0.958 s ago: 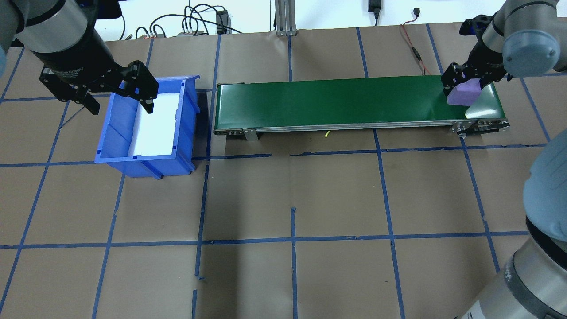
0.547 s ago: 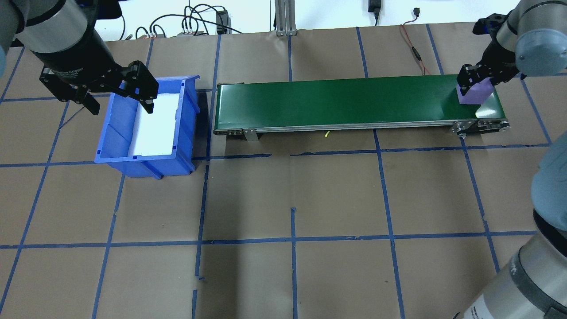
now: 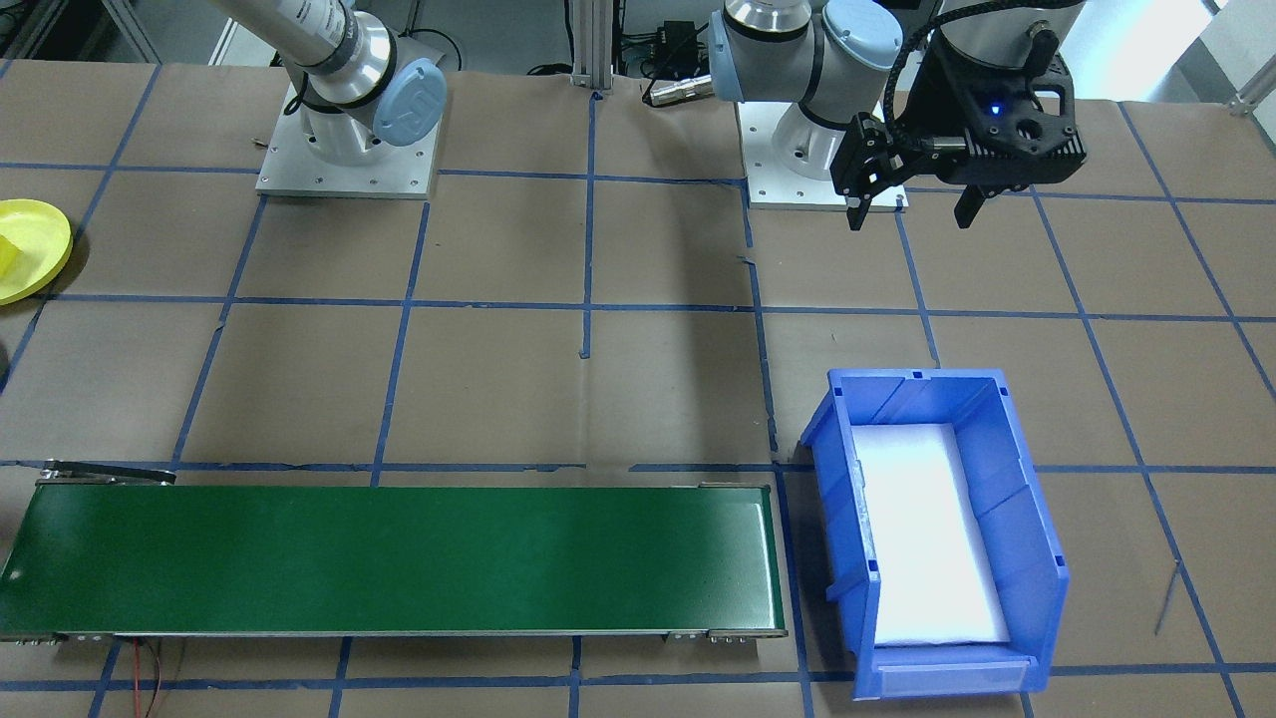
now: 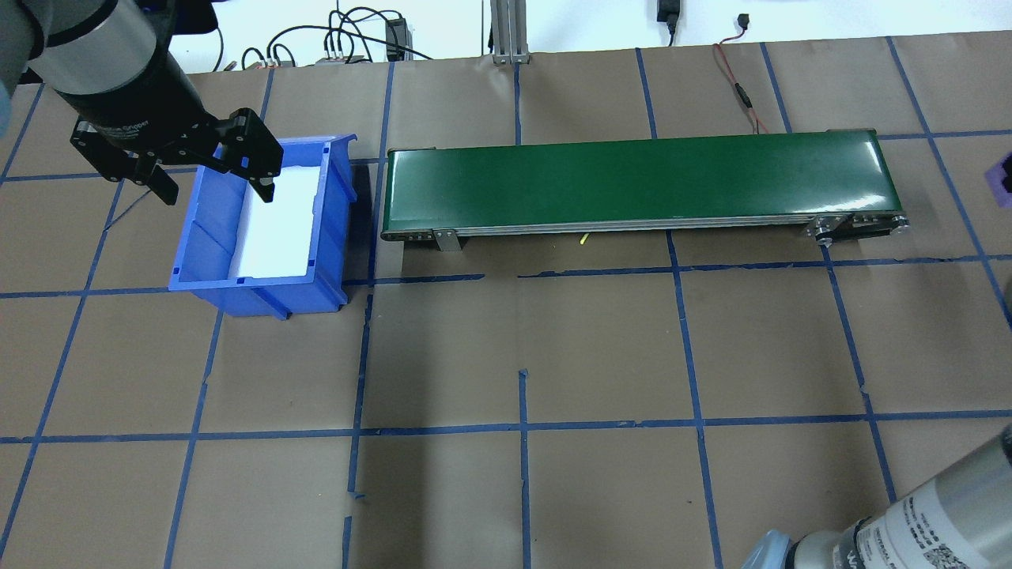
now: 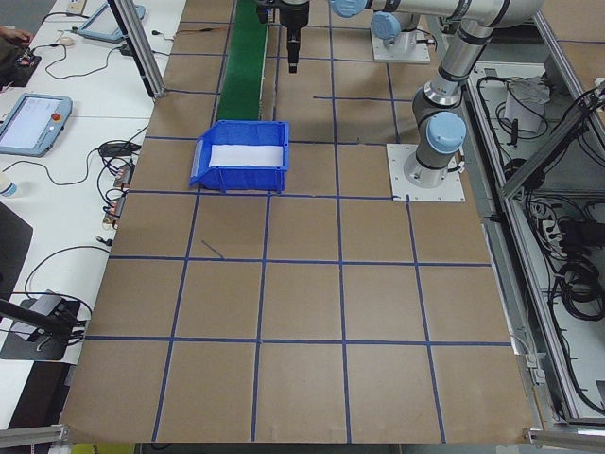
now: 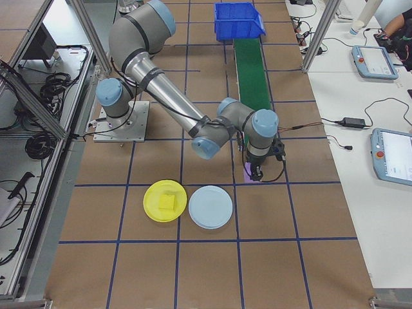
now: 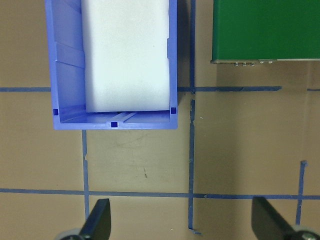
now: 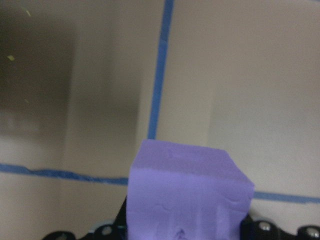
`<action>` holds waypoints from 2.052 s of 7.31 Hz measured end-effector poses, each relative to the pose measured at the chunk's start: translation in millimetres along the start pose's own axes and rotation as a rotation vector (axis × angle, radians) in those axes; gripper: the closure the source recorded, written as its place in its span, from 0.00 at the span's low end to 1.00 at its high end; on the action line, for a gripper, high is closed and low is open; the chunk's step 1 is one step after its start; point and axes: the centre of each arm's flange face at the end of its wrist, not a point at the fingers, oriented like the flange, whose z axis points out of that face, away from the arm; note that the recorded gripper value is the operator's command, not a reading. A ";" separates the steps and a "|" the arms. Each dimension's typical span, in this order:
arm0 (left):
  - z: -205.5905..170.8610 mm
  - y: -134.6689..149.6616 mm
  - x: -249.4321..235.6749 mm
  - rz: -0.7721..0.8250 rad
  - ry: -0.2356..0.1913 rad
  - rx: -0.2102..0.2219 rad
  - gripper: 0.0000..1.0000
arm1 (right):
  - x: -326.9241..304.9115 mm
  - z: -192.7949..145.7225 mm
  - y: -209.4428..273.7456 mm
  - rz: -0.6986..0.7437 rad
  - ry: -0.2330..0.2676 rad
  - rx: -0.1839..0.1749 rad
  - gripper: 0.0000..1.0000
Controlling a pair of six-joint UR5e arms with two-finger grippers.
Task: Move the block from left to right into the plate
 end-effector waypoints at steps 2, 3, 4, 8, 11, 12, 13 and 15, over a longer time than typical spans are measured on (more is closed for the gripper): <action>0.0 -0.1 -0.5 -0.001 -0.001 0.000 0.00 | 54.9 35.2 79.9 0.001 -0.059 -0.031 0.44; -0.1 -0.1 -0.9 -0.002 -0.001 0.000 0.00 | 63.0 55.0 105.6 -0.008 -0.094 -0.046 0.22; -0.2 0.0 -0.9 -0.002 -0.001 0.000 0.00 | 63.6 72.1 121.3 -0.021 -0.112 -0.052 0.12; -0.3 0.1 -0.7 -0.001 -0.001 0.001 0.00 | 74.0 67.1 129.6 -0.058 -0.061 -0.030 0.07; -0.8 0.0 -0.7 -0.001 -0.001 0.002 0.00 | 83.8 -42.0 130.5 -0.057 -0.013 -0.039 0.02; -1.0 0.0 -0.7 -0.001 -0.001 0.002 0.00 | 77.1 -88.3 135.3 -0.033 0.027 -0.026 0.02; -1.0 -0.1 -0.7 -0.001 -0.001 0.002 0.00 | 63.0 -138.0 144.1 -0.007 0.084 -0.004 0.01; -0.9 0.0 -0.7 -0.001 -0.001 0.002 0.00 | 21.9 -204.5 160.2 0.055 0.132 0.029 0.00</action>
